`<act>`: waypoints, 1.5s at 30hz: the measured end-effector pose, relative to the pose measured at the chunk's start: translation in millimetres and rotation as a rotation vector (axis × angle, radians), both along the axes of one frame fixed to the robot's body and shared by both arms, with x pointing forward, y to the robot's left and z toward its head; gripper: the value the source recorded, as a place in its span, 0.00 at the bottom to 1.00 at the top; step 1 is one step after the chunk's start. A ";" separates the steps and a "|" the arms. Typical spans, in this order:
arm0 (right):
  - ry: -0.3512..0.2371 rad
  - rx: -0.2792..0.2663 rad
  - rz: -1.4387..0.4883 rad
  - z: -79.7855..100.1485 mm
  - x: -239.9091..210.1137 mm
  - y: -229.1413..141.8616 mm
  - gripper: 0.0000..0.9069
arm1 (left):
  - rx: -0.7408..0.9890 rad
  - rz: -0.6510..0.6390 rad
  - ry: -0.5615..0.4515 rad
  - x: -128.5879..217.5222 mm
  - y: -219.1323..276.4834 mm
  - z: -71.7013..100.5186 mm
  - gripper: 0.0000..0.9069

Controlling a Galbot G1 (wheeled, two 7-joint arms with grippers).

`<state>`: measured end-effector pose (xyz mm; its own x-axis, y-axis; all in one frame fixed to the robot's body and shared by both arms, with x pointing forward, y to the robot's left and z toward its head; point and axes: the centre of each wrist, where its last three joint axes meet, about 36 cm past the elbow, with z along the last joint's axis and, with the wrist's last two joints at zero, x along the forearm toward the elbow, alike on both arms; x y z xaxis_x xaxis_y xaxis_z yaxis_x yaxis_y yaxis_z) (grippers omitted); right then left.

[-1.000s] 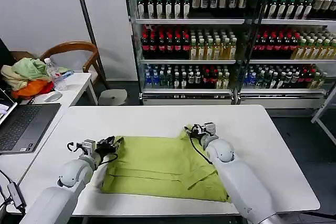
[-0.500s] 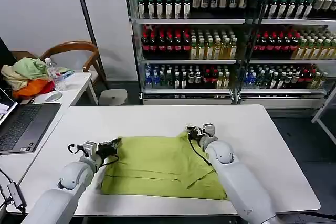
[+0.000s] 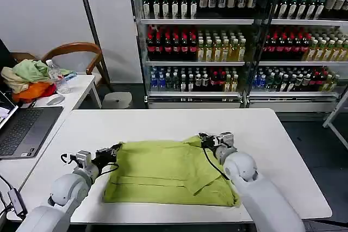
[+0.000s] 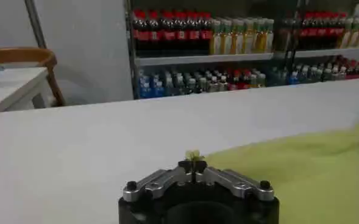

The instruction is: Fold and organize the clothes.

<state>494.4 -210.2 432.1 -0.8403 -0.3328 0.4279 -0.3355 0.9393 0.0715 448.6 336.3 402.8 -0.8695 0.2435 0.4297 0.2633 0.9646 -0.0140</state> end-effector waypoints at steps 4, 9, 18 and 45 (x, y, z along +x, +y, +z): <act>-0.010 -0.002 0.005 4.7 -25.9 -5.5 0.00 | -0.006 -0.014 -0.007 -15.3 -3.3 1.4 0.06; -0.023 -0.006 0.010 11.7 -56.8 -8.0 0.00 | -0.009 -0.023 -0.005 -31.9 -4.0 2.4 0.06; -0.031 -0.019 0.008 22.9 -100.3 -14.3 0.00 | -0.015 -0.035 -0.009 -50.4 -4.0 4.2 0.06; 0.020 -0.042 0.009 13.1 -148.9 -14.4 1.00 | 0.003 -0.059 0.071 -84.1 8.6 -0.4 1.00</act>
<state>345.5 -224.6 445.2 -0.8284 -0.3217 0.4586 -0.3429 0.9386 0.0390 364.5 344.9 402.4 -0.8212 0.2918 0.4903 0.3180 0.9476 -0.0314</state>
